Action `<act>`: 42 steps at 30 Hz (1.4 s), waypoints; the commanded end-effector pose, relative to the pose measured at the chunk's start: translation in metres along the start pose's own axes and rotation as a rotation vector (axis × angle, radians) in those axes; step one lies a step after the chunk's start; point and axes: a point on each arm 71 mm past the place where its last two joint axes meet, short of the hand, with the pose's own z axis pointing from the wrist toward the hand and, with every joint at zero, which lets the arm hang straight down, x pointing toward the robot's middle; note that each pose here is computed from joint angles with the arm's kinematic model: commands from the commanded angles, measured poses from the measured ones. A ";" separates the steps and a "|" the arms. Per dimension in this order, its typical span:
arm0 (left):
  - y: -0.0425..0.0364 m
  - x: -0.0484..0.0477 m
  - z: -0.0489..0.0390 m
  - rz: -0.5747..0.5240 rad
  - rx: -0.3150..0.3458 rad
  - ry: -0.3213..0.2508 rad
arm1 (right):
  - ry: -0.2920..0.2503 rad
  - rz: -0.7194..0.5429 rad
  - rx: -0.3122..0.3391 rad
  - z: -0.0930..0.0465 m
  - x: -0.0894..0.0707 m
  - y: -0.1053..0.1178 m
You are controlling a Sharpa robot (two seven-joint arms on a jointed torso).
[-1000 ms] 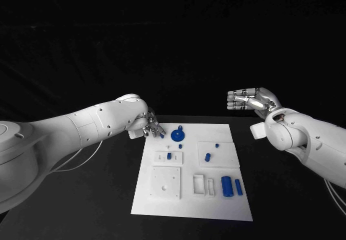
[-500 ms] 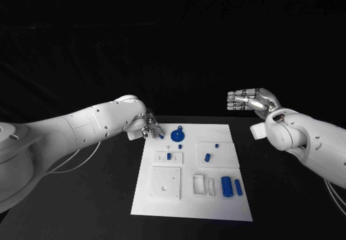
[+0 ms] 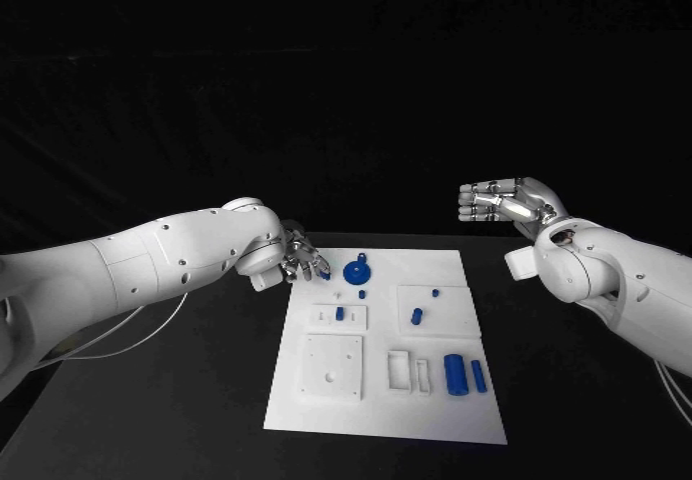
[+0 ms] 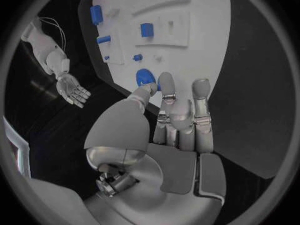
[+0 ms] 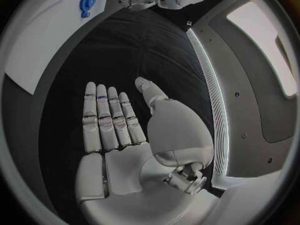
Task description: Assemble the parts on the task board
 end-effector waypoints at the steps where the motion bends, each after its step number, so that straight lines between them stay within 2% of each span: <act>1: 0.0002 0.0009 -0.0093 -0.100 0.009 -0.035 | 0.015 -0.002 -0.004 0.000 0.000 0.000; 9: 0.0103 0.0104 -0.0294 -0.105 0.025 -0.048 | 0.011 -0.005 0.003 -0.002 -0.004 -0.001; 18: 0.0207 0.0250 -0.0405 -0.062 0.028 -0.071 | 0.012 -0.007 0.004 -0.003 -0.004 -0.002; 23: 0.0249 0.0367 -0.0429 -0.021 0.029 -0.084 | 0.011 -0.009 0.006 -0.003 -0.005 -0.003; 28: 0.0257 0.0454 -0.0429 0.016 0.034 -0.098 | 0.011 -0.010 0.007 -0.004 -0.005 -0.003; 33: 0.0271 0.0513 -0.0416 0.034 0.036 -0.110 | 0.012 -0.011 0.007 -0.004 -0.005 -0.004; 42: 0.0263 0.0566 -0.0409 0.053 0.044 -0.121 | 0.012 -0.012 0.007 -0.004 -0.005 -0.004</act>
